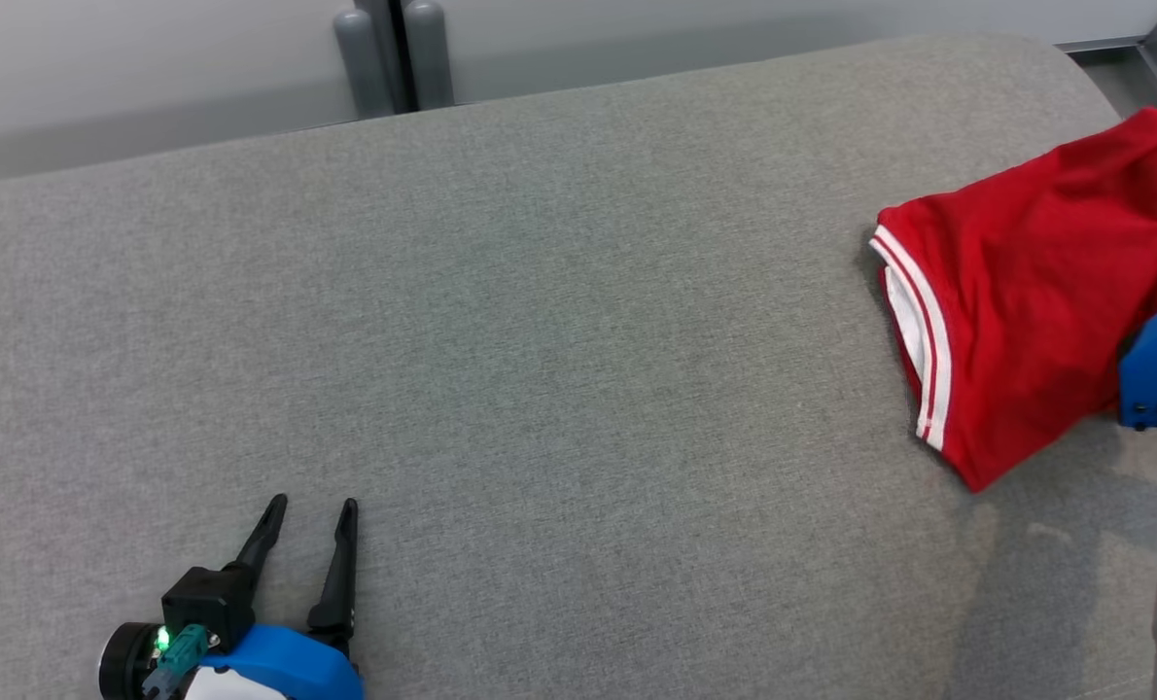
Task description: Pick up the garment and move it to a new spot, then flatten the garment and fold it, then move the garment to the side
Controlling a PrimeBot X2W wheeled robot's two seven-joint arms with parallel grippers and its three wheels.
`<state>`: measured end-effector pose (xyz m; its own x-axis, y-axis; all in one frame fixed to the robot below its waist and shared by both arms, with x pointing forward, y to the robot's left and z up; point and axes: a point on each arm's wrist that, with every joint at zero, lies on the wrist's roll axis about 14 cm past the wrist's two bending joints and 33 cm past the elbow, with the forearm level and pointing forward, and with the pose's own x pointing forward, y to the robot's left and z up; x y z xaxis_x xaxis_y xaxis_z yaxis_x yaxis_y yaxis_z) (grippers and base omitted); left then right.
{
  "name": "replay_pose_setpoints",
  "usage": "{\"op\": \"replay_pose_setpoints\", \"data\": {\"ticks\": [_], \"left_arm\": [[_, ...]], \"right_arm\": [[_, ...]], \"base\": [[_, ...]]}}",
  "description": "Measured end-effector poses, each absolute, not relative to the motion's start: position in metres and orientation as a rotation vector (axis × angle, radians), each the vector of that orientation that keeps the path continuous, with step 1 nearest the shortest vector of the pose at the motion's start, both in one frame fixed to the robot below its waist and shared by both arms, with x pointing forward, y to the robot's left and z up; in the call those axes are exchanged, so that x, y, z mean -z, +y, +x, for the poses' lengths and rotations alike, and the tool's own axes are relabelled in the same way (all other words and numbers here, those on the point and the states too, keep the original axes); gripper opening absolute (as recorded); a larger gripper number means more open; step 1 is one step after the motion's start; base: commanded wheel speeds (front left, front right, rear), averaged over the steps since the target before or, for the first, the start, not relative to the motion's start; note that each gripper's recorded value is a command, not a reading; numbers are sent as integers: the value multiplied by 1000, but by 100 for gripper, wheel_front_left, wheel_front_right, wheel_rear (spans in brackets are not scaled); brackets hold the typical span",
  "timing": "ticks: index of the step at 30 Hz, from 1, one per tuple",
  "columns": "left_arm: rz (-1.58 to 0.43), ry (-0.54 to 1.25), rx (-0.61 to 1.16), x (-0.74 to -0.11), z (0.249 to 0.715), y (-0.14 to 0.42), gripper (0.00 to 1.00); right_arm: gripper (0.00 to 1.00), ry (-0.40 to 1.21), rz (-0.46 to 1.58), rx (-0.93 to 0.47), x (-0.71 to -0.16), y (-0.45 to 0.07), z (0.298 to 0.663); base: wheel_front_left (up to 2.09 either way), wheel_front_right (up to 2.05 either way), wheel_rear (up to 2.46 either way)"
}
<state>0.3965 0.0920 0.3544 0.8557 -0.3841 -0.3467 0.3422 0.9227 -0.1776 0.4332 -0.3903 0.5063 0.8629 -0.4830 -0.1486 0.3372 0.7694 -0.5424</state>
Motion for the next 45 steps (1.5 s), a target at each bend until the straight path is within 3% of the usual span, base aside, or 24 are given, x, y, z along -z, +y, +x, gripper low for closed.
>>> {"op": "replay_pose_setpoints", "data": {"ticks": [5,11,17,23,31,43,44,45], "left_arm": [[-112,378,351,-357,398,102,100],[-103,331,302,-373,402,114,100],[-96,269,224,-393,400,133,100],[-83,244,155,-403,388,154,100],[-64,223,89,-413,369,173,100],[-94,165,44,-430,357,182,100],[-101,168,40,-429,356,182,0],[-103,180,38,-426,354,182,0]], "right_arm": [[100,195,-532,461,-522,-386,437],[100,45,-424,320,-529,-335,459],[100,36,-187,122,-498,-260,465],[100,87,-26,2,-462,-207,436],[100,103,77,-40,-453,-184,410],[100,57,77,-48,-469,-182,395],[0,59,80,-48,-469,-182,394],[0,70,82,-47,-466,-182,393]], "base": [[0,0,0],[0,0,0],[0,0,0],[0,0,0],[0,0,0],[0,0,0],[0,0,0],[0,0,0]]}}
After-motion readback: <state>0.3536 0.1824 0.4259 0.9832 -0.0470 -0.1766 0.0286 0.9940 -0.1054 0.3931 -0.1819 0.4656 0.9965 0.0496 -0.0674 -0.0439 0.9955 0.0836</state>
